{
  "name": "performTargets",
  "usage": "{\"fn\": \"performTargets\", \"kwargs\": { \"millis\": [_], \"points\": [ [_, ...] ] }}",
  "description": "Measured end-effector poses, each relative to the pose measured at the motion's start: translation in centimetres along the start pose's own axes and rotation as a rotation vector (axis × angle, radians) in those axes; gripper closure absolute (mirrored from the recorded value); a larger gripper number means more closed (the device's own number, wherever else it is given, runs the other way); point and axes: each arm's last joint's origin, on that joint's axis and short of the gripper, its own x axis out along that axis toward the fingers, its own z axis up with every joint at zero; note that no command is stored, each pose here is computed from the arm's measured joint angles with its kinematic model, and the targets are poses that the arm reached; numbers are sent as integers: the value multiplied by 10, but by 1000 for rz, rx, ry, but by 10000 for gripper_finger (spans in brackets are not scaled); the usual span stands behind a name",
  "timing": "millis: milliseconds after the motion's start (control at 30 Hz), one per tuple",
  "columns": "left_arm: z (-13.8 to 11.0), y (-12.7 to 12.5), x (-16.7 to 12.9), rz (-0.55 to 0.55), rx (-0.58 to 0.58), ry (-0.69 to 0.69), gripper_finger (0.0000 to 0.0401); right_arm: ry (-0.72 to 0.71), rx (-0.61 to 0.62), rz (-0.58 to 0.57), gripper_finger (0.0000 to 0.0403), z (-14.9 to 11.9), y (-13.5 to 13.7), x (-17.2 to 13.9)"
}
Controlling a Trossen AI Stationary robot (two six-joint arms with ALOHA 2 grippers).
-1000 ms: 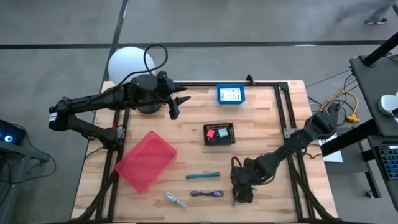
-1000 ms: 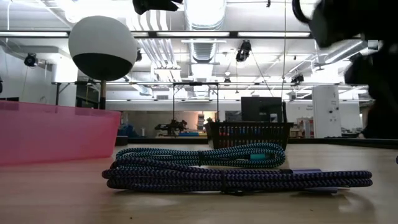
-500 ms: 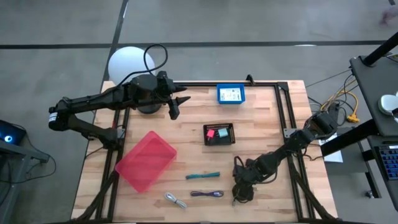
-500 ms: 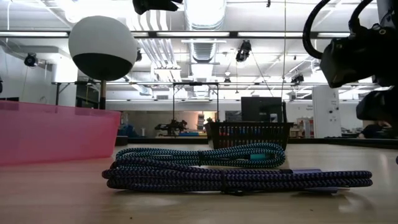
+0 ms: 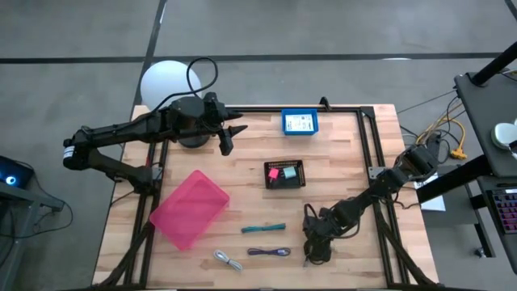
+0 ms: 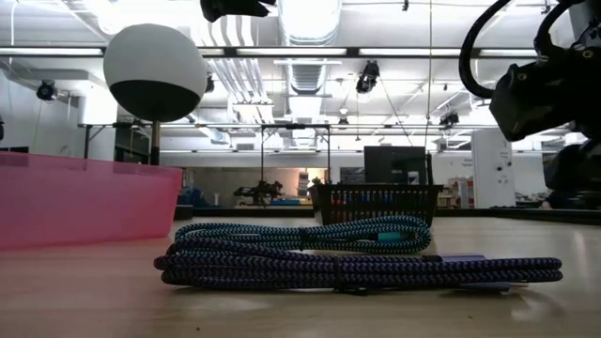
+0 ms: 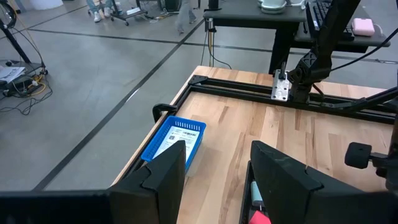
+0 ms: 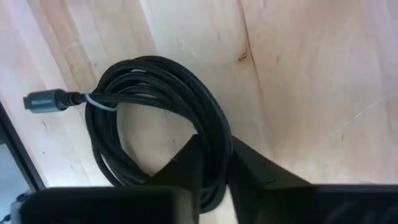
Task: Pick and place items into bin
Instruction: Put the black charger cable into the pink bin
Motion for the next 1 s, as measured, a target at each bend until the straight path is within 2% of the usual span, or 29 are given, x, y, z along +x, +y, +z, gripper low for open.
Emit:
{"fn": "performTargets", "kwargs": {
  "millis": [67, 233, 400, 600, 1000],
  "points": [
    [0, 0, 0, 0, 0, 0, 234, 7, 3, 5, 381, 0, 0, 0],
    [0, 0, 0, 0, 0, 0, 234, 7, 5, 27, 386, 0, 1, -2],
    [0, 0, 0, 0, 0, 0, 234, -69, -1, 80, 388, 2, 7, -17],
    [0, 0, 0, 0, -3, 0, 234, -288, 30, 71, 388, 4, 9, -48],
    [0, 0, 0, 0, -9, -1, 234, -860, 179, 30, 389, 2, -3, -106]
  ]
}}
